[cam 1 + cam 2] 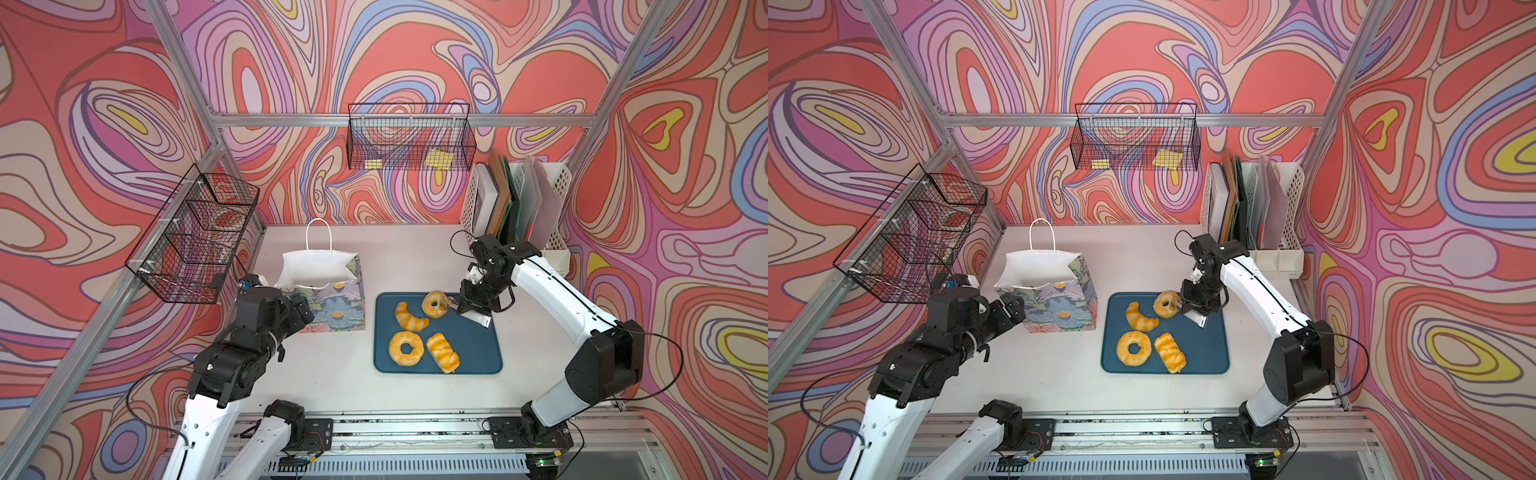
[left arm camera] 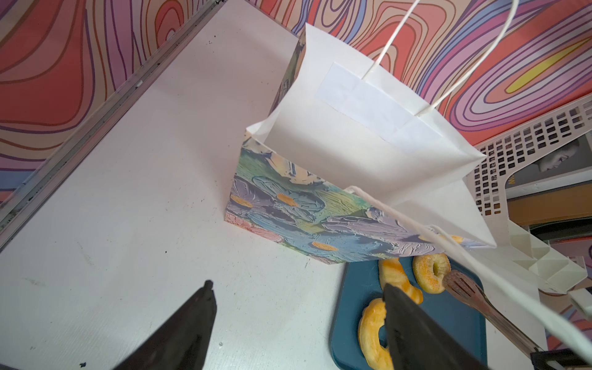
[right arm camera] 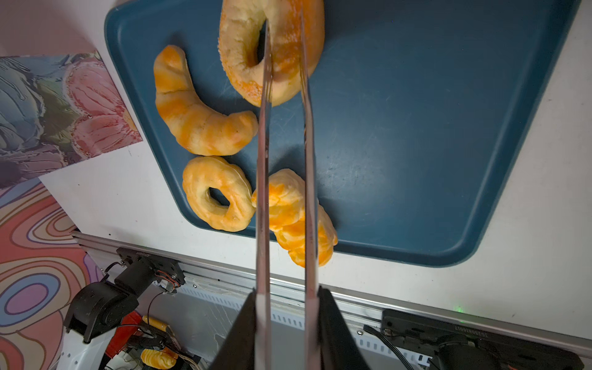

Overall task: Pack bread into a paper bag
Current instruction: Pick up the fake bread from the plate.

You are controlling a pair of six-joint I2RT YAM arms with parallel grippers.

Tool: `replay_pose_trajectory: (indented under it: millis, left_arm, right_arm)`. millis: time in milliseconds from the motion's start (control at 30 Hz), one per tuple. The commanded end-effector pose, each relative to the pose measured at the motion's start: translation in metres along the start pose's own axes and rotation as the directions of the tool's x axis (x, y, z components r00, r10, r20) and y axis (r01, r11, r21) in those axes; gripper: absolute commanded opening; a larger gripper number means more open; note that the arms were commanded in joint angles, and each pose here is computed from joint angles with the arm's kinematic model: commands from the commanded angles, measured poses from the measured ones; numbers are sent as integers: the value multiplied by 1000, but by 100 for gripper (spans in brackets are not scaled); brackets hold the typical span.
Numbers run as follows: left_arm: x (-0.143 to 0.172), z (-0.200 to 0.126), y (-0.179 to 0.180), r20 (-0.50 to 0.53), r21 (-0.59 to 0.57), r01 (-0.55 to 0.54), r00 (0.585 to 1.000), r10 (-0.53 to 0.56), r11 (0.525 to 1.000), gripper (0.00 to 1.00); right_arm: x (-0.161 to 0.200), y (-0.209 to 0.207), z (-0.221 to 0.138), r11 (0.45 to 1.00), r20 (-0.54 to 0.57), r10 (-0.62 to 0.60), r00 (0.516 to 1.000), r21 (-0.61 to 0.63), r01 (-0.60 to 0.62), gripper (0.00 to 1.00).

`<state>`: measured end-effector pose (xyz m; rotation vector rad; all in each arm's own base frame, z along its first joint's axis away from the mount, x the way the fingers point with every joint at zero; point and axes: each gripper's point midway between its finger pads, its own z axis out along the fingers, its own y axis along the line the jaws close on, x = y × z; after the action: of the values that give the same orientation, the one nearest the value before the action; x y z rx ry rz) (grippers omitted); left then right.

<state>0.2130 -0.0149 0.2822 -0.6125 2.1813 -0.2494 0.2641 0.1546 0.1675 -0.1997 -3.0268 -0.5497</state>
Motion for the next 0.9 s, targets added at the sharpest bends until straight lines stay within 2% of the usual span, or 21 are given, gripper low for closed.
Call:
replay_pose_trajectory:
  millis: [0, 133, 367, 867]
  left_arm:
    - [2, 3, 1, 4, -2, -8, 1000, 8, 1000, 87]
    - [2, 3, 0, 0, 1, -6, 1000, 6, 1000, 87]
    - [4, 6, -2, -8, 8, 1, 1000, -1, 1000, 87]
    - [2, 2, 0, 0, 2, -2, 1000, 2, 1000, 87]
  right_arm:
    - [1, 1, 1, 1000, 3, -17, 1000, -23, 17, 26]
    - [2, 11, -11, 997, 28, -21, 999, -69, 23, 25]
    - [-5, 21, -37, 996, 85, -54, 995, -67, 60, 26]
    - [-22, 1, -18, 998, 75, -58, 995, 23, 57, 28]
